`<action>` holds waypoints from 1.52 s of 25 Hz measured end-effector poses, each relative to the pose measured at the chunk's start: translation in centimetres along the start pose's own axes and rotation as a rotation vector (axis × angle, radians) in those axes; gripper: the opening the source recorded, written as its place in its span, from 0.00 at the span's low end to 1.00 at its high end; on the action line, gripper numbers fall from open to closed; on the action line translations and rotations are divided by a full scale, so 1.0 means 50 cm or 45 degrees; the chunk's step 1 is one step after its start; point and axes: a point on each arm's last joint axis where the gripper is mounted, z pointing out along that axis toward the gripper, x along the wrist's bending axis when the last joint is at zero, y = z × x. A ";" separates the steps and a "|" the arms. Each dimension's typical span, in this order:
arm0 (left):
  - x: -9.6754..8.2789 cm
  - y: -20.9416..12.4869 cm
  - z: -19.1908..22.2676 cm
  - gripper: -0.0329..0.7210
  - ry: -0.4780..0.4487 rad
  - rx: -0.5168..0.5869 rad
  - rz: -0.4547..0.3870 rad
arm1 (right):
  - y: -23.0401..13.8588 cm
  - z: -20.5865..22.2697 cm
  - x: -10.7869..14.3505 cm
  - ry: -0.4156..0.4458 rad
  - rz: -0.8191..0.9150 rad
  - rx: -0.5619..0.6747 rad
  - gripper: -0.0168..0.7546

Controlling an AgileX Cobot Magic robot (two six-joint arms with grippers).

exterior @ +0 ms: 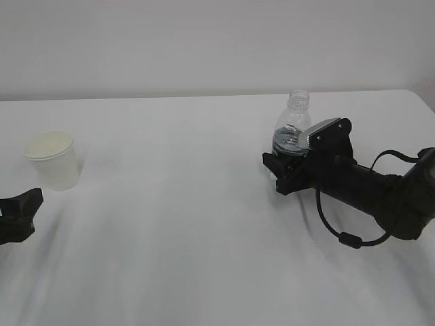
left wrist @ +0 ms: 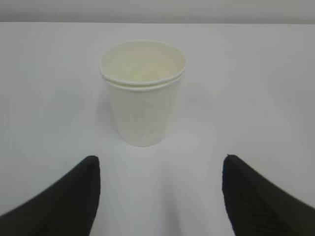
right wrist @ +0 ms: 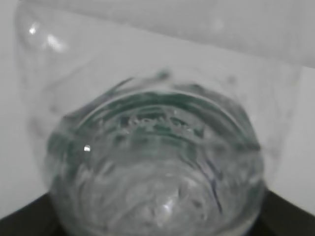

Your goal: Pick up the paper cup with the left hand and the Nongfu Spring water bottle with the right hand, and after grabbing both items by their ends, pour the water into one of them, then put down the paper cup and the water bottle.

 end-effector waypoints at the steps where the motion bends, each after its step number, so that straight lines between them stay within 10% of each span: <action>1: 0.000 0.000 0.000 0.78 0.000 0.000 0.000 | 0.000 0.000 0.000 0.000 0.000 0.000 0.64; 26: 0.034 0.003 0.000 0.78 0.103 -0.011 -0.036 | 0.088 -0.019 0.002 0.062 -0.123 0.016 0.63; 38: 0.056 0.010 0.072 0.78 -0.047 0.018 0.019 | 0.087 -0.020 0.008 0.104 -0.115 0.025 0.63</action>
